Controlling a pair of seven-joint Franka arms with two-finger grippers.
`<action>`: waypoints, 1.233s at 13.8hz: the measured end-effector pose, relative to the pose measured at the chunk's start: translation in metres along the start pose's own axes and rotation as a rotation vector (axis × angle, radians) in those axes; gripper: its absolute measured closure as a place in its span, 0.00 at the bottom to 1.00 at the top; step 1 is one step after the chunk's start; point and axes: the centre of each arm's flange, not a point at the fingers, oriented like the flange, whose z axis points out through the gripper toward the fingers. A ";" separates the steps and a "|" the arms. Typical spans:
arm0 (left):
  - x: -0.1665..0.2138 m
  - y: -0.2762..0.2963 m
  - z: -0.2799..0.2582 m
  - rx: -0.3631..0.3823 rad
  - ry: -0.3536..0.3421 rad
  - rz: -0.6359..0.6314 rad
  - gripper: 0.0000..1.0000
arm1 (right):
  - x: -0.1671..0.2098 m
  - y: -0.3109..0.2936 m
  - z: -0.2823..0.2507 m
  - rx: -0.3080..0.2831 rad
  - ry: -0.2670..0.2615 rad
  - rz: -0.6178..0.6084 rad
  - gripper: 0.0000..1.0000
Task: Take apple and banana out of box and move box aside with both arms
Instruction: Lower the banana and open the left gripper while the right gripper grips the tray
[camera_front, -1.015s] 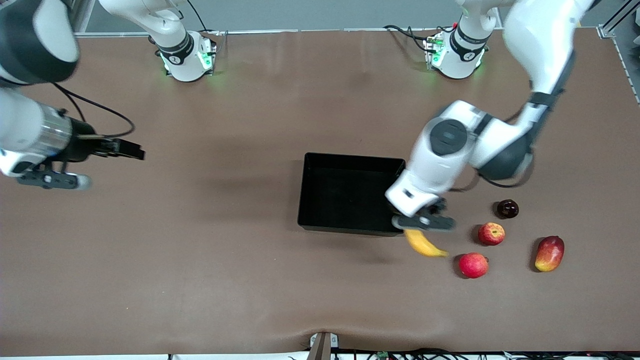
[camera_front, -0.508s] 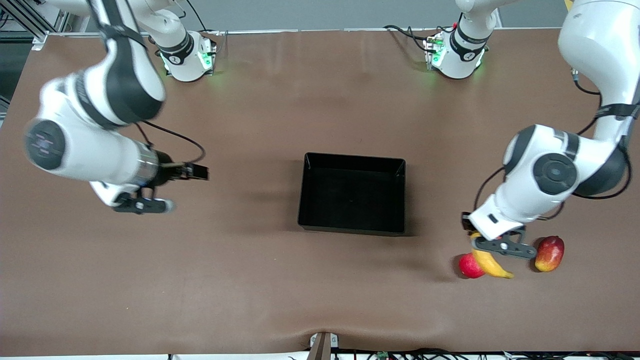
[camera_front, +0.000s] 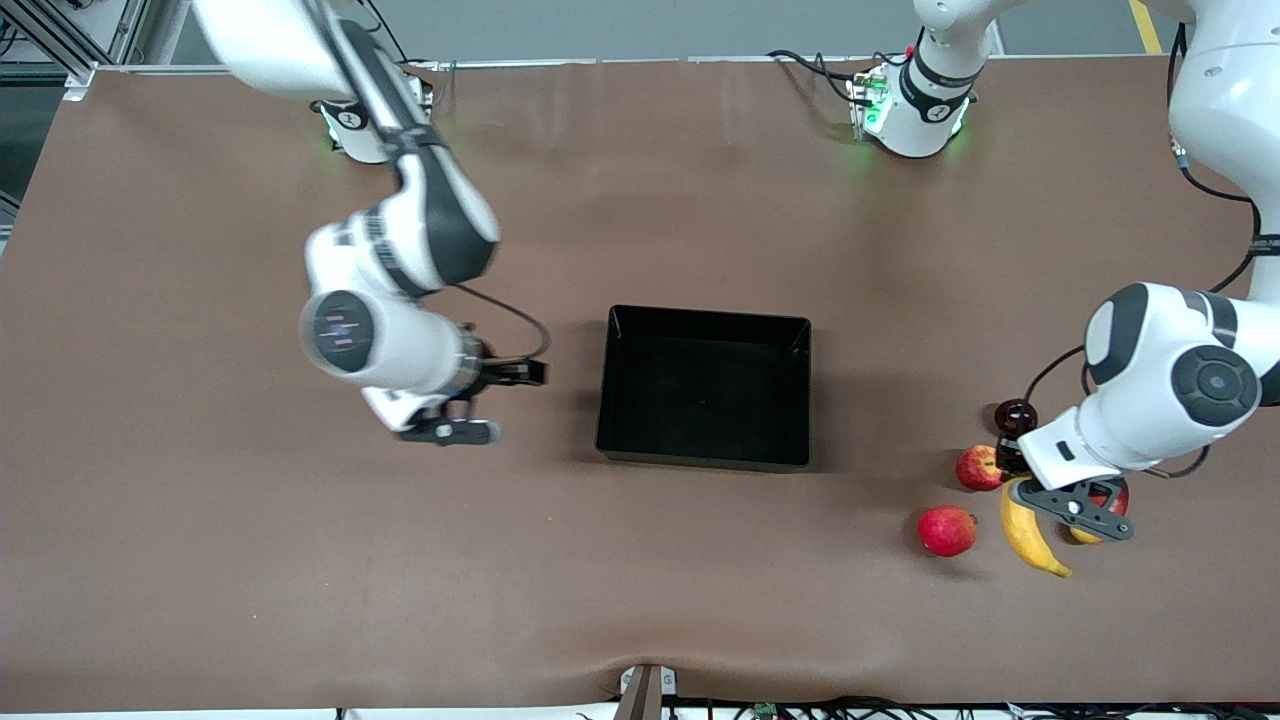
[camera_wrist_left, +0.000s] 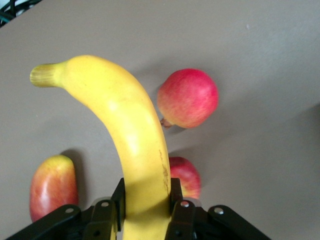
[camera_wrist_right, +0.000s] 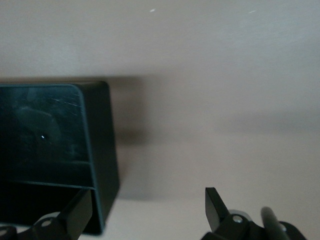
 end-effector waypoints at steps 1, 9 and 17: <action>-0.004 -0.008 0.007 -0.002 0.008 0.042 0.63 | -0.006 -0.018 0.019 -0.001 0.019 0.016 0.00; -0.022 -0.039 0.063 0.020 0.039 0.143 0.63 | -0.042 -0.083 0.136 -0.033 0.075 0.030 0.30; -0.037 -0.043 0.111 -0.005 0.004 0.140 0.63 | -0.028 -0.074 0.126 -0.039 0.086 0.048 0.95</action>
